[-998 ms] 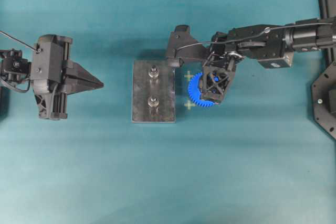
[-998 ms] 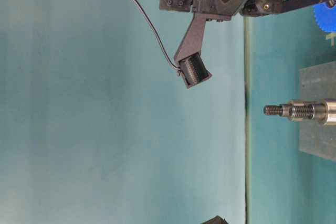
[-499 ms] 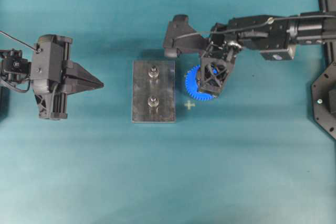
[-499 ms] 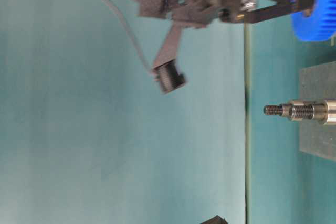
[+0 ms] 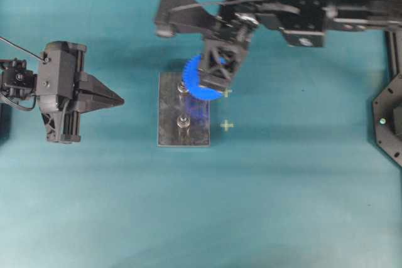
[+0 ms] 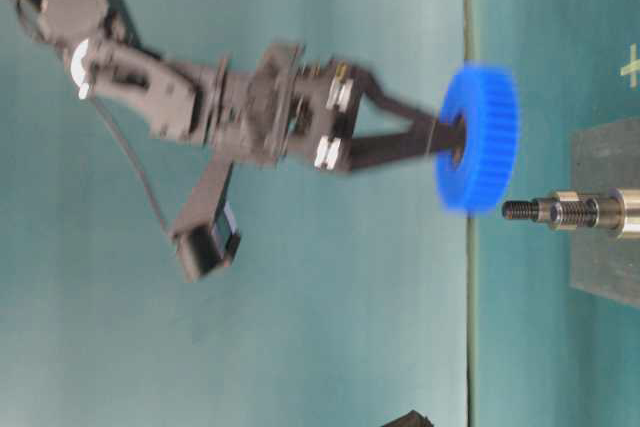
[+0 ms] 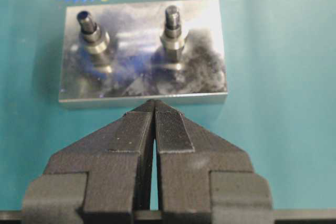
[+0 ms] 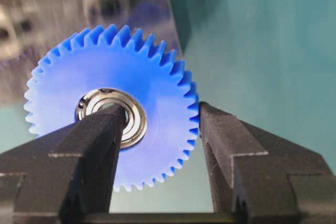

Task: Fit the large gear onto the shaft.
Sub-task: 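Carry the blue gear left over the upper shaft on the metal plate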

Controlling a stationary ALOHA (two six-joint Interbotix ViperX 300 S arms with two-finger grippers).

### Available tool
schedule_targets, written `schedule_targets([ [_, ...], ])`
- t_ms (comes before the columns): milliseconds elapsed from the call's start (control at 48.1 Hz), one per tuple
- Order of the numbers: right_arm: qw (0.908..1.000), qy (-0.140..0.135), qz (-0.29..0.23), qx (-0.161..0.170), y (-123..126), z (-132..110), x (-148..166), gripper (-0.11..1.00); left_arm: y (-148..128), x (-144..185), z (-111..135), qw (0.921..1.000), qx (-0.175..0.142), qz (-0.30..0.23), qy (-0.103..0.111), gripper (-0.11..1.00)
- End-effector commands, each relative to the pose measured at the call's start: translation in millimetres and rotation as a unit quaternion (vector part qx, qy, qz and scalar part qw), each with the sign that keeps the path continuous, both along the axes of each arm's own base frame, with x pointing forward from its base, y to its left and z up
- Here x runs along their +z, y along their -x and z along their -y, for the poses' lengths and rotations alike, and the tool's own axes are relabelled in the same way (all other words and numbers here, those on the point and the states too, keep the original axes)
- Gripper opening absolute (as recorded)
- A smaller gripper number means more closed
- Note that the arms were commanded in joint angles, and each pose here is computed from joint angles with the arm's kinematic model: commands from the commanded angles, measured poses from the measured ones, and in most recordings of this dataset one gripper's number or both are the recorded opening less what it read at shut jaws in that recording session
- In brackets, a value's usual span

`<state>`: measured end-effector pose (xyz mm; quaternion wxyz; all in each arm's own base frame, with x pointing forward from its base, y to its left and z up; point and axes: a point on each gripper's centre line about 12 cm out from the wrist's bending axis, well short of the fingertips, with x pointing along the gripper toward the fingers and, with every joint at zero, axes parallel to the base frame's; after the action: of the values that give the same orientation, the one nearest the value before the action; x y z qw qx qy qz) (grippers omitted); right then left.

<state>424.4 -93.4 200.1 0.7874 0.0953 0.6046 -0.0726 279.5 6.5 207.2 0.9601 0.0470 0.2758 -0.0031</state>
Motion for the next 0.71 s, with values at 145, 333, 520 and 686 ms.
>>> schedule_targets([
  [145, 0.9997, 0.003, 0.023, 0.011, -25.7, 0.2, 23.0, 0.5, -2.5, 7.5, -0.5, 0.9999, 0.001, 0.015, 0.0, 0.0],
  [333, 0.9996, 0.001, 0.017, 0.024, -34.1, -7.8, 13.9, 0.51, -2.4, 7.4, 0.0, 0.9999, 0.0, 0.014, 0.0, 0.0],
  [520, 0.9997, 0.0, 0.015, 0.02, -37.8, -5.5, 6.9, 0.5, -3.0, 9.1, -0.5, 0.9999, 0.0, 0.017, -0.001, 0.0],
  [686, 0.9996, 0.004, 0.022, 0.017, -42.3, -2.5, 4.3, 0.51, -3.1, 8.6, -0.1, 0.9999, 0.0, 0.016, 0.0, 0.0],
])
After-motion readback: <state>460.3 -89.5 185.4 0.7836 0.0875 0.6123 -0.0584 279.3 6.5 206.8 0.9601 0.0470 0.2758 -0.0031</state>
